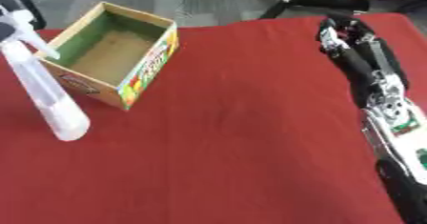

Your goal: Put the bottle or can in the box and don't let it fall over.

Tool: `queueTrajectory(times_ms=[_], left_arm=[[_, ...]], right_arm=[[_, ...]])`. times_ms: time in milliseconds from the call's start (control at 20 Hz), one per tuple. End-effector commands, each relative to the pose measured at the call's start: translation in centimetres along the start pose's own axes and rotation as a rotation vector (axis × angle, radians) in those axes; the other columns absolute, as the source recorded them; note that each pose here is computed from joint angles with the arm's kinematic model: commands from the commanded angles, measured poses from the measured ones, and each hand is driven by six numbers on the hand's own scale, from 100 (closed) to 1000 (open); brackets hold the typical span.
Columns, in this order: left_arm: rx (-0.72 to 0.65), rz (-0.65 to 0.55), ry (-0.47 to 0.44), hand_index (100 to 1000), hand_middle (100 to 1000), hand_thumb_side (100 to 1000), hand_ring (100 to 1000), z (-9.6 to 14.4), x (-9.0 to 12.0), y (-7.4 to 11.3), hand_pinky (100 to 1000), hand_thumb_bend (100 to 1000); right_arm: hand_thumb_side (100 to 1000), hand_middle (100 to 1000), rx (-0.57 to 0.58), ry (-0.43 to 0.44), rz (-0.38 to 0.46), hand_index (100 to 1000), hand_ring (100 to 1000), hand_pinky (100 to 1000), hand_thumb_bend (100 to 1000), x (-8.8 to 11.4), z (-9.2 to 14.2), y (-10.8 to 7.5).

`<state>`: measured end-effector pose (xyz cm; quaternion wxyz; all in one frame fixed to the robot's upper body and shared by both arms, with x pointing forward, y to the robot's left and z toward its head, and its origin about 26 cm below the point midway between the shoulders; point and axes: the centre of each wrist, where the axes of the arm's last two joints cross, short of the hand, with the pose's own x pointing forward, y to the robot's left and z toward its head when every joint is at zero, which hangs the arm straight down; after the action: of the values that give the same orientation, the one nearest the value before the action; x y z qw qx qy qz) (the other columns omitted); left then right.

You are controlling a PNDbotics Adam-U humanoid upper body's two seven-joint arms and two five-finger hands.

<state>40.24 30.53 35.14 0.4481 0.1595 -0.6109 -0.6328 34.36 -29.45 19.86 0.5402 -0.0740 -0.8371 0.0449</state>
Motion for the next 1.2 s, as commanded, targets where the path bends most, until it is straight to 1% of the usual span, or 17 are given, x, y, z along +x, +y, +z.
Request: queueTrajectory(times_ms=[50,100,150,200,250,300,450,550,650,750,900,1000,1200], left_arm=[[0.03,-0.024,-0.003,714,679,238,579,0.87,0.61,1.19,619,155],[0.025,-0.024,-0.005,710,675,207,573,0.83,0.62,1.16,610,160],[0.021,-0.024,-0.008,704,669,132,563,0.81,0.64,1.15,599,166],[0.017,-0.025,-0.01,701,667,100,559,0.81,0.66,1.15,593,173],[0.015,-0.027,-0.011,699,665,100,556,0.8,0.69,1.15,589,178],[0.015,-0.029,-0.012,690,656,100,541,0.8,0.72,1.17,570,202],[0.018,-0.034,-0.017,678,641,100,529,0.75,0.81,1.19,556,219],[0.026,-0.036,-0.02,638,598,100,506,0.73,0.88,1.22,536,228],[0.039,-0.041,-0.019,619,578,100,491,0.74,0.94,1.26,521,232],[0.051,-0.043,-0.017,598,560,100,479,0.73,0.96,1.25,511,213],[0.066,-0.04,-0.016,582,544,100,468,0.7,1.0,1.26,500,139],[0.077,-0.037,-0.015,577,540,100,465,0.71,1.1,1.3,496,113],[0.087,-0.036,-0.019,554,518,100,447,0.77,1.33,1.4,479,102]], right_arm=[[472,765,0.007,-0.026,0.005,843,788,811,100,0.78,-0.28,-0.25],[473,766,0.007,-0.026,0.005,843,788,811,100,0.78,-0.28,-0.25],[474,766,0.007,-0.026,0.005,843,788,811,100,0.79,-0.28,-0.25],[476,766,0.007,-0.026,0.005,844,788,811,100,0.78,-0.28,-0.25],[476,766,0.007,-0.025,0.004,844,788,811,100,0.77,-0.27,-0.25],[477,766,0.007,-0.026,0.004,844,788,812,100,0.78,-0.27,-0.25],[479,766,0.007,-0.026,0.003,844,788,812,100,0.78,-0.27,-0.24],[483,766,0.007,-0.023,0.002,844,788,812,100,0.71,-0.24,-0.24],[484,766,0.006,-0.021,0.002,844,788,812,100,0.65,-0.21,-0.25],[485,766,0.006,-0.019,0.002,844,789,813,100,0.6,-0.19,-0.25],[488,767,0.009,-0.016,0.004,845,789,813,100,0.54,-0.16,-0.24],[490,767,0.011,-0.013,0.005,845,790,814,100,0.5,-0.15,-0.24],[490,767,0.013,-0.012,0.006,845,790,814,100,0.48,-0.14,-0.24]])
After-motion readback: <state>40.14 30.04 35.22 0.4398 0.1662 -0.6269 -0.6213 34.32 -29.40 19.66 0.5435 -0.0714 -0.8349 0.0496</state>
